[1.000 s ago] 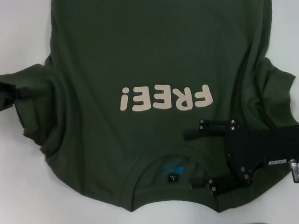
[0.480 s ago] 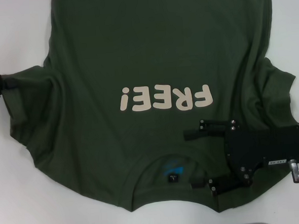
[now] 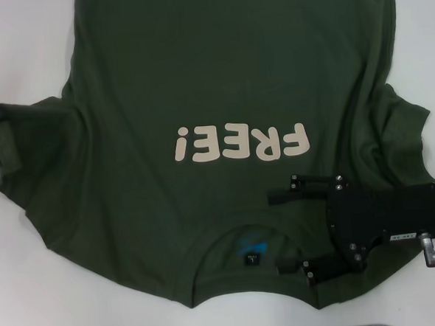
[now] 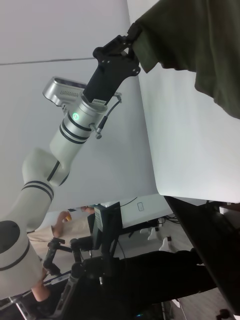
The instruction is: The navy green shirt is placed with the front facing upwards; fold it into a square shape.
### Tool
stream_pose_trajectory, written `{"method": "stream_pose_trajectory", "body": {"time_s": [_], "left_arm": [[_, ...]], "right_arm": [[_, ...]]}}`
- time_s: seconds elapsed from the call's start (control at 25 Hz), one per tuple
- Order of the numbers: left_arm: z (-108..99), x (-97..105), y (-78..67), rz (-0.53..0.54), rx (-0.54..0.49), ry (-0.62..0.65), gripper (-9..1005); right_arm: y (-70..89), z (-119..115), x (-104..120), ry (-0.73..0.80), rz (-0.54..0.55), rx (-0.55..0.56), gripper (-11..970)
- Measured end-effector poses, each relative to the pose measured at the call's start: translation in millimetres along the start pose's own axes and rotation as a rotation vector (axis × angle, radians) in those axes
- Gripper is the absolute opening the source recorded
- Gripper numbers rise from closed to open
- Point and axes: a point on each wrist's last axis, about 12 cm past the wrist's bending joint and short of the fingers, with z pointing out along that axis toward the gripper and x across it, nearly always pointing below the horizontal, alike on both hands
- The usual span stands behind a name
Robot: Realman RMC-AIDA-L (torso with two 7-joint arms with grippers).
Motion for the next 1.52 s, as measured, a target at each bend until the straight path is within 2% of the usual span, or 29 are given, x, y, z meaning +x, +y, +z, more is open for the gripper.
{"method": "stream_pose_trajectory", "body": {"time_s": [0.24, 0.48, 0.64, 0.76, 0.8, 0.96, 1.16, 1.28, 1.52], "left_arm": [[-5.5, -2.0, 0.4, -0.009, 0.012, -0.027, 18], [-3.6, 2.1, -6.0, 0.015, 0.054, 0.023, 18], [-0.6, 5.9, -14.0, 0.024, 0.122, 0.036, 18], [2.3, 5.4, -28.6, 0.029, 0.248, 0.010, 19], [2.3, 5.4, -28.6, 0.029, 0.248, 0.010, 19], [20.7, 4.9, -39.3, 0.019, 0.290, 0.004, 19], [57.7, 8.7, -42.0, 0.008, 0.222, 0.022, 19], [76.3, 12.8, -48.3, 0.008, 0.217, 0.053, 20], [95.2, 21.2, -52.7, -0.002, 0.197, 0.085, 23]], "right_arm": [[-0.8, -0.5, -0.3, -0.004, 0.000, 0.007, 941], [-1.8, -0.2, -1.2, -0.005, -0.004, 0.007, 941], [-2.1, 0.5, -1.6, -0.006, -0.006, 0.006, 942], [-1.7, 1.0, -0.9, -0.007, -0.004, 0.006, 942], [-1.7, 1.0, -0.9, -0.007, -0.004, 0.006, 942], [-0.5, 2.3, -0.1, -0.010, -0.002, 0.005, 941], [0.5, 3.0, 1.4, -0.012, 0.005, 0.005, 941], [0.0, 2.5, 2.2, -0.007, 0.007, 0.012, 941], [-0.1, 2.5, 3.3, -0.003, 0.008, 0.017, 942]]}}
